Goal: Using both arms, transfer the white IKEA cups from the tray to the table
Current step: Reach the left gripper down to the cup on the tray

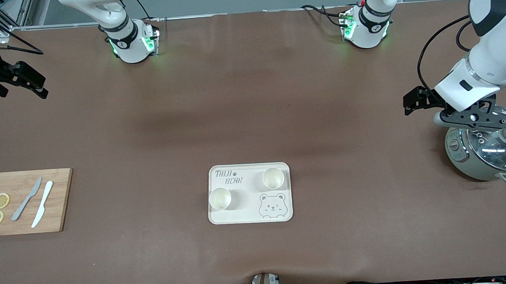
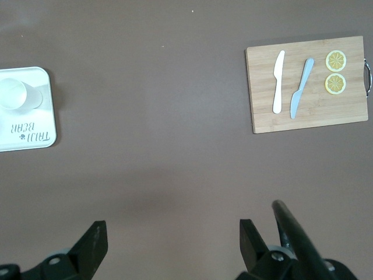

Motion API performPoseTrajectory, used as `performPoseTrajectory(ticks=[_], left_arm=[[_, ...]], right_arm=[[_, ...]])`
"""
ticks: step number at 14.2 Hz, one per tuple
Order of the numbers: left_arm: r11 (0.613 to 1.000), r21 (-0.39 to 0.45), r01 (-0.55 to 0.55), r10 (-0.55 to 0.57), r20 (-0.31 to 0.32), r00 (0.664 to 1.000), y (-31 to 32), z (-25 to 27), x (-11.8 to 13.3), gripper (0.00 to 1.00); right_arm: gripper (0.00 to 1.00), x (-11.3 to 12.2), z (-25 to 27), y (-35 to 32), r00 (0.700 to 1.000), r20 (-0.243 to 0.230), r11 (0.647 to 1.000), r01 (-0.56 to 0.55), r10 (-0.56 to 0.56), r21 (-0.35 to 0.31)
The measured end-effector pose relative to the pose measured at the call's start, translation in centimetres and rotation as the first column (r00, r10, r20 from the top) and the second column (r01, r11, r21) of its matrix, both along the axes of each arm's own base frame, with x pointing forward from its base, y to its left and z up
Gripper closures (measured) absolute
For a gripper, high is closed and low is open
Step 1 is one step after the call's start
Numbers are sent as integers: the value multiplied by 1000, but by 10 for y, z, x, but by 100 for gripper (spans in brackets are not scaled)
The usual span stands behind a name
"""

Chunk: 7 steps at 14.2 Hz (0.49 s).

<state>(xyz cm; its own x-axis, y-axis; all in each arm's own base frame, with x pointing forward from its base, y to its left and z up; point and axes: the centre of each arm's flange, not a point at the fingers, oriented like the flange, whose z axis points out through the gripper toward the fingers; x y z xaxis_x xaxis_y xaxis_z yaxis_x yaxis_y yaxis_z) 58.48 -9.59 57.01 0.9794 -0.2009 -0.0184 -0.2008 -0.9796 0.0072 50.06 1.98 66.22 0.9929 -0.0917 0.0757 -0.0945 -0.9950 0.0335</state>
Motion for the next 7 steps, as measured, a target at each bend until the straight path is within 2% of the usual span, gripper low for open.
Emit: performPoseTrajectory(ticks=[5, 7], left_arm=[[1000, -4, 1, -1, 2, 1000, -2, -5, 3, 0], [999, -45, -20, 20, -7, 1000, -14, -20, 11, 0]], right_arm=[[0, 1, -2, 0, 1000, -2, 1000, -2, 2, 0], [0, 3, -4, 0, 1000, -6, 1000, -2, 2, -1]])
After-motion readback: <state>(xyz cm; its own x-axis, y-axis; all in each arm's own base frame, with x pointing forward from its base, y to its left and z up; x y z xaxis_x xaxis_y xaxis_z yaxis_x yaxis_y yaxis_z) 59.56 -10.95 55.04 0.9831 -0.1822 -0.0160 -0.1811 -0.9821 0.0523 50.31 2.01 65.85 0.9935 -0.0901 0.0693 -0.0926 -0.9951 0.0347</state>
